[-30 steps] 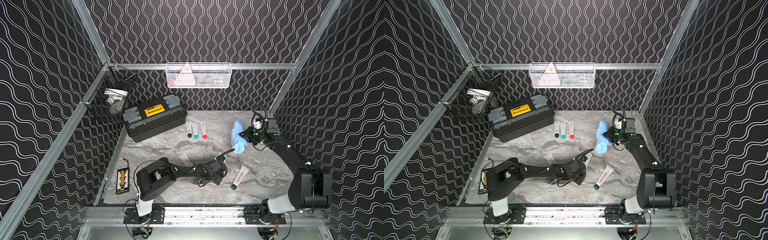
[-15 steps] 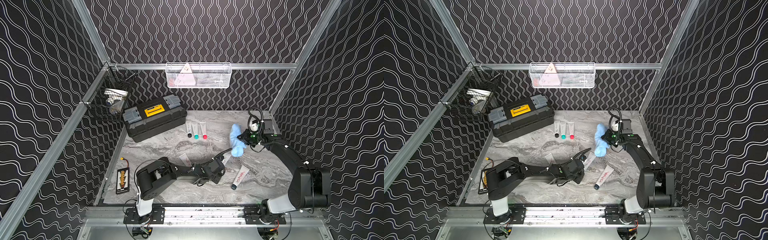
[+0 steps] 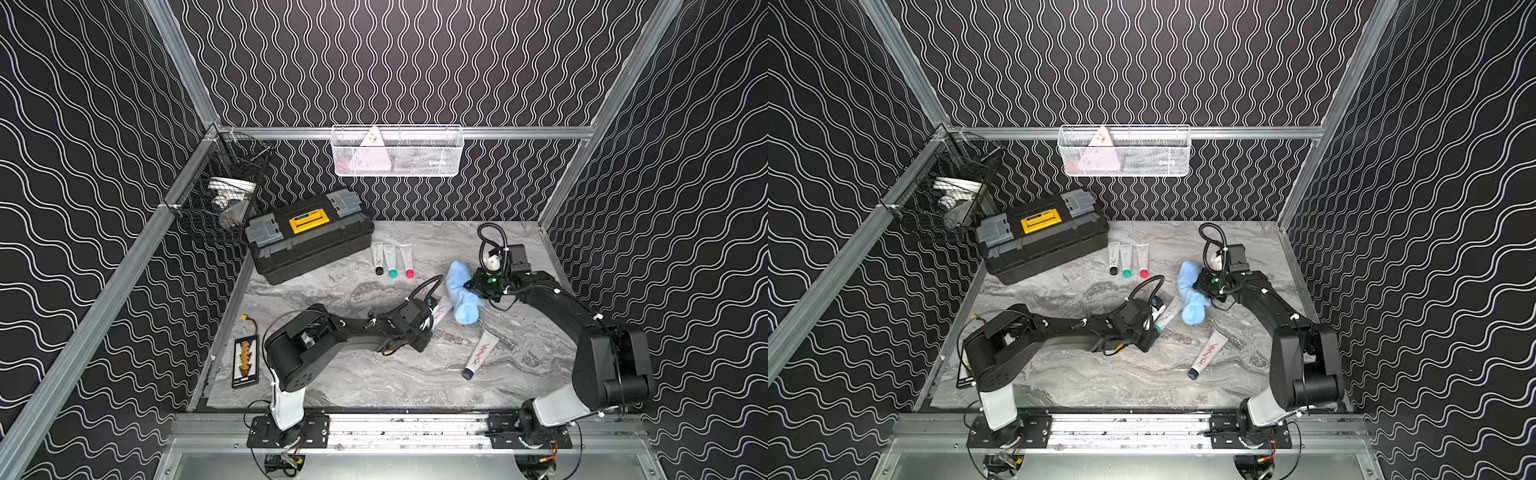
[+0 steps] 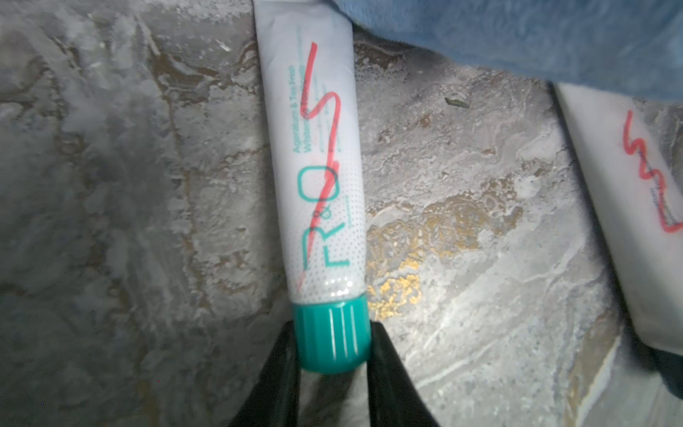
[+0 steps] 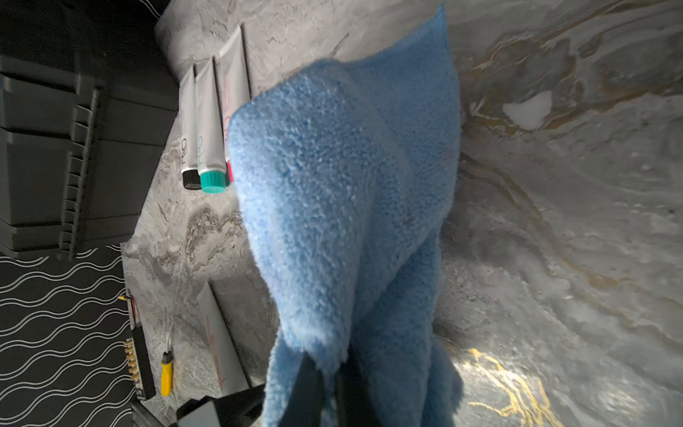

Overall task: Wipe the surface of the toothpaste tube
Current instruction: Adjust the toothpaste at the center of the board, then wipe the dirt from the toothpaste tube.

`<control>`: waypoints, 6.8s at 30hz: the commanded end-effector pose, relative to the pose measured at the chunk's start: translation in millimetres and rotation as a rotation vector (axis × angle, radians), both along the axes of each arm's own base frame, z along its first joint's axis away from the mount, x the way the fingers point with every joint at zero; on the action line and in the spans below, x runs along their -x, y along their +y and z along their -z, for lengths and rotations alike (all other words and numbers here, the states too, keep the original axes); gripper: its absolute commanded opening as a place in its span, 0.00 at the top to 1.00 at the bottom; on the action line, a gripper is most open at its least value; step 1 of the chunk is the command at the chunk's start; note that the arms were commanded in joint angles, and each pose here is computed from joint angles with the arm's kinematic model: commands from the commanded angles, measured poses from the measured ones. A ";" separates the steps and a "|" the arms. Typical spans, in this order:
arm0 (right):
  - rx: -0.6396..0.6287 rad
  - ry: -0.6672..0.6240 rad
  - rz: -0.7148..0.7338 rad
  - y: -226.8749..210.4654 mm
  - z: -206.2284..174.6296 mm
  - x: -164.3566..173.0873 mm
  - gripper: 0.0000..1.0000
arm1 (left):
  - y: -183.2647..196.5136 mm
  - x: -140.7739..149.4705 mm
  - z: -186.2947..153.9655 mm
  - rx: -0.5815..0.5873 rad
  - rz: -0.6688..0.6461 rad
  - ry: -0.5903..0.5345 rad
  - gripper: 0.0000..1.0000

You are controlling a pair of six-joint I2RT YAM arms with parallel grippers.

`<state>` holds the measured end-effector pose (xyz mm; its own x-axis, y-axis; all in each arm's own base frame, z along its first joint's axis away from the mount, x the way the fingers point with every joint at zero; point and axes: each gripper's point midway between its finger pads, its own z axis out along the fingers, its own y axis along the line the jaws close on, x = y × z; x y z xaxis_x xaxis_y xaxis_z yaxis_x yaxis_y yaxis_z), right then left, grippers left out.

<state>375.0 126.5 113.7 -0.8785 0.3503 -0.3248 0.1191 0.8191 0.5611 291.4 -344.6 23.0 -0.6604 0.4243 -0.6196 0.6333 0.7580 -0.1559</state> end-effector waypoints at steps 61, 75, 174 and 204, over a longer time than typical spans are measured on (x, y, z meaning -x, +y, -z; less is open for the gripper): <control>0.022 0.108 -0.423 130.7 86.7 75.5 1.00 | 35.1 -20.2 -19.0 0.115 0.021 -0.008 0.75; 0.065 0.154 -0.178 52.6 112.2 40.6 1.00 | 34.5 -18.0 -22.1 0.124 0.034 -0.011 0.77; 0.088 0.175 -0.113 49.5 99.6 4.5 1.00 | 25.4 -10.8 -18.5 0.152 0.082 0.034 0.80; -0.005 0.197 -0.291 126.2 86.0 82.7 1.00 | 22.2 -10.1 -19.3 0.174 0.085 0.039 0.80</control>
